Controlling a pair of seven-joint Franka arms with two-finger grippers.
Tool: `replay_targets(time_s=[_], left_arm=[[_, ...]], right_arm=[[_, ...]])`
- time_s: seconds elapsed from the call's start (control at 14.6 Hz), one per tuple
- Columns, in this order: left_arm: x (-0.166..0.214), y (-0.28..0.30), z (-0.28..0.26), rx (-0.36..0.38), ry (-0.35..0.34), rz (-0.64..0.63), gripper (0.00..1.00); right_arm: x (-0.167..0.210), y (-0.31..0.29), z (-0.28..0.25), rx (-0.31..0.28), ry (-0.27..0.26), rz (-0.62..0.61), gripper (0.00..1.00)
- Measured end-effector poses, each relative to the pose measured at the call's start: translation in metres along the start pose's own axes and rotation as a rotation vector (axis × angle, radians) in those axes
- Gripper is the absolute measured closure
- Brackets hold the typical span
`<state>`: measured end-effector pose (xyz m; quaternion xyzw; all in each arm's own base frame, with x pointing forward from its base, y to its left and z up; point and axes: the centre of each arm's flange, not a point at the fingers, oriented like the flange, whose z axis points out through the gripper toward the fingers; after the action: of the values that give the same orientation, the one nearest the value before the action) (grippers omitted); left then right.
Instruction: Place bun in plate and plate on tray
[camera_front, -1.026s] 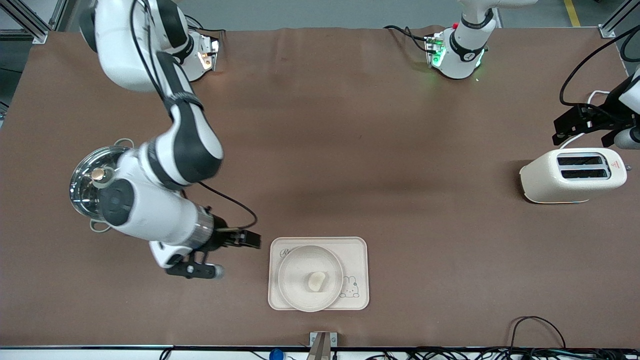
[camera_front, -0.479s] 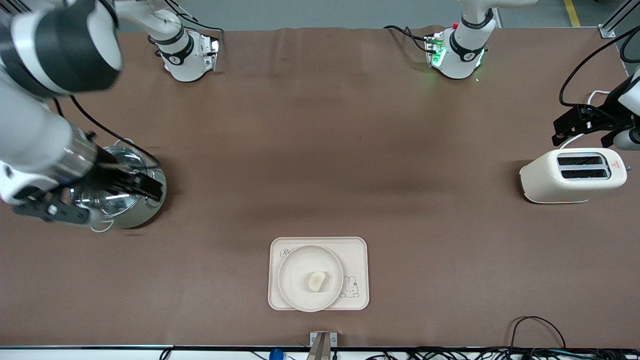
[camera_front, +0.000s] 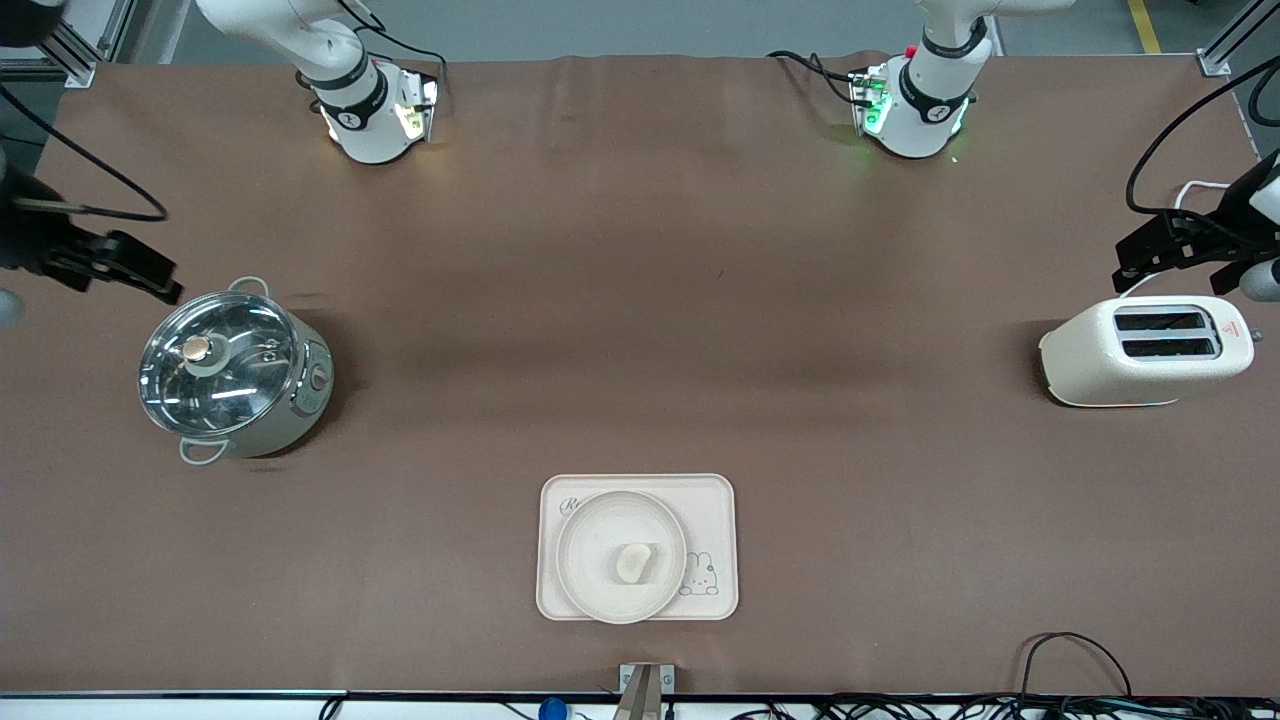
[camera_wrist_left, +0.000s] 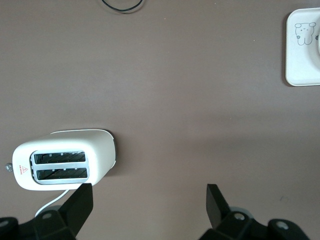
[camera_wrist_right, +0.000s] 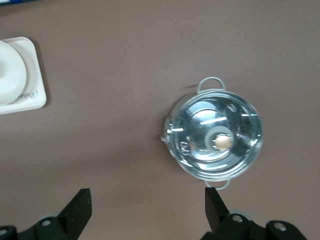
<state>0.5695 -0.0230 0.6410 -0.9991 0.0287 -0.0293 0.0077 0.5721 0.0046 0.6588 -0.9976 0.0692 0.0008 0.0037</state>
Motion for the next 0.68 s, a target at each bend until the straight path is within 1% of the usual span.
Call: replay_targets(time_s=[0.14, 0.27, 0.55, 0.68], left_arm=[[0.0, 0.0, 0.0, 0.0, 0.0, 0.0, 0.0], [0.0, 0.0, 0.0, 0.0, 0.0, 0.001, 0.0], [0.0, 0.0, 0.0, 0.0, 0.0, 0.001, 0.0], [0.0, 0.0, 0.0, 0.0, 0.0, 0.001, 0.0]], right_arm=[[-0.011, 0.036, -0.008, 0.016, 0.005, -0.014, 0.0], [-0.026, 0.056, -0.019, 0.027, 0.005, -0.012, 0.0], [-0.048, 0.054, -0.034, 0.033, -0.001, -0.029, 0.0], [-0.05, 0.055, -0.035, 0.019, 0.002, -0.036, 0.0]])
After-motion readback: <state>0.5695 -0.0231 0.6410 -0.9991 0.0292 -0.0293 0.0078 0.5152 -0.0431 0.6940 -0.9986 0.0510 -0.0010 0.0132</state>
